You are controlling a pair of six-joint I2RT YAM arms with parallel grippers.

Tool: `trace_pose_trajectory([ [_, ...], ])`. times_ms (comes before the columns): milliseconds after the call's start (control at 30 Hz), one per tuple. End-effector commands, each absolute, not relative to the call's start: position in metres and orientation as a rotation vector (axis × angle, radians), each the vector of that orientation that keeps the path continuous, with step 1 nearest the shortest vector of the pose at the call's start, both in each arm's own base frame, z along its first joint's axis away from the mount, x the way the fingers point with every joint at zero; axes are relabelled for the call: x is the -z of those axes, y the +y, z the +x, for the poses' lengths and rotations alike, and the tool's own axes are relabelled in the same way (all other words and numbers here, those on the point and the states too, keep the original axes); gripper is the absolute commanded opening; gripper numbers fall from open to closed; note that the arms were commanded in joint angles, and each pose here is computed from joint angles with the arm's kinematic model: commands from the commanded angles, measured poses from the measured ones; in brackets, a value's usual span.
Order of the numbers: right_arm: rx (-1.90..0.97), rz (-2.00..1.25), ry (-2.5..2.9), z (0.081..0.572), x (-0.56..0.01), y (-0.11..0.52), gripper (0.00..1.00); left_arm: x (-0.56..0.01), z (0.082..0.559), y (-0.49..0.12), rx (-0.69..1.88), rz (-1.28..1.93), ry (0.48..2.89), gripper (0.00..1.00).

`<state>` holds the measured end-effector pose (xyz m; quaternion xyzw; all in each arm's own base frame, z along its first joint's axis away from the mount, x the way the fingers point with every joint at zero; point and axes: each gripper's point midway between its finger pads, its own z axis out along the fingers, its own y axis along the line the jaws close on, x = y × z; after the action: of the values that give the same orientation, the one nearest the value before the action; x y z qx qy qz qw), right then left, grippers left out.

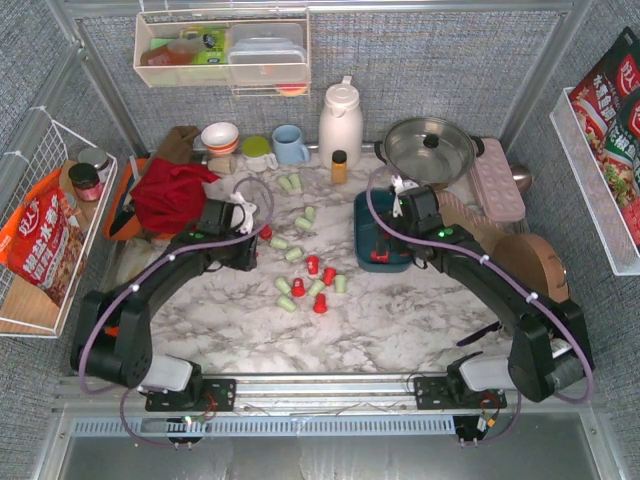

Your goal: Mix the coffee capsules in the storage basket

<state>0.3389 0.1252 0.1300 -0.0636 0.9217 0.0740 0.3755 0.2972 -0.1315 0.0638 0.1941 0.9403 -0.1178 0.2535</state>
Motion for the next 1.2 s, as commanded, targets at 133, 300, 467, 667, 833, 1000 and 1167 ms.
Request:
trace_pose_trajectory([
  [133, -0.346, -0.174, 2.248, 0.333, -0.18, 0.15, 0.78, -0.146, 0.298, -0.198, 0.677, 0.645, 2.01, 0.41],
  [300, -0.489, -0.231, 2.137, 0.322, -0.22, 0.187, 0.78, -0.196, 0.278, -0.213, 0.694, 0.72, 1.635, 0.4],
  [467, -0.659, -0.347, 2.015, 0.301, -0.256, 0.245, 0.78, -0.213, 0.263, -0.217, 0.677, 0.754, 1.507, 0.4],
  [667, -0.851, -0.439, 1.905, 0.282, -0.284, 0.306, 0.77, -0.217, 0.254, -0.223, 0.679, 0.794, 1.456, 0.4],
  [833, -0.896, -0.484, 1.885, 0.277, -0.286, 0.333, 0.77, -0.219, 0.245, -0.23, 0.699, 0.831, 1.406, 0.39],
  [1000, -0.919, -0.516, 1.897, 0.274, -0.278, 0.35, 0.75, -0.222, 0.238, -0.233, 0.714, 0.845, 1.358, 0.4],
  [1167, -0.927, -0.541, 1.926, 0.273, -0.265, 0.362, 0.7, -0.223, 0.235, -0.236, 0.733, 0.856, 1.342, 0.39],
])
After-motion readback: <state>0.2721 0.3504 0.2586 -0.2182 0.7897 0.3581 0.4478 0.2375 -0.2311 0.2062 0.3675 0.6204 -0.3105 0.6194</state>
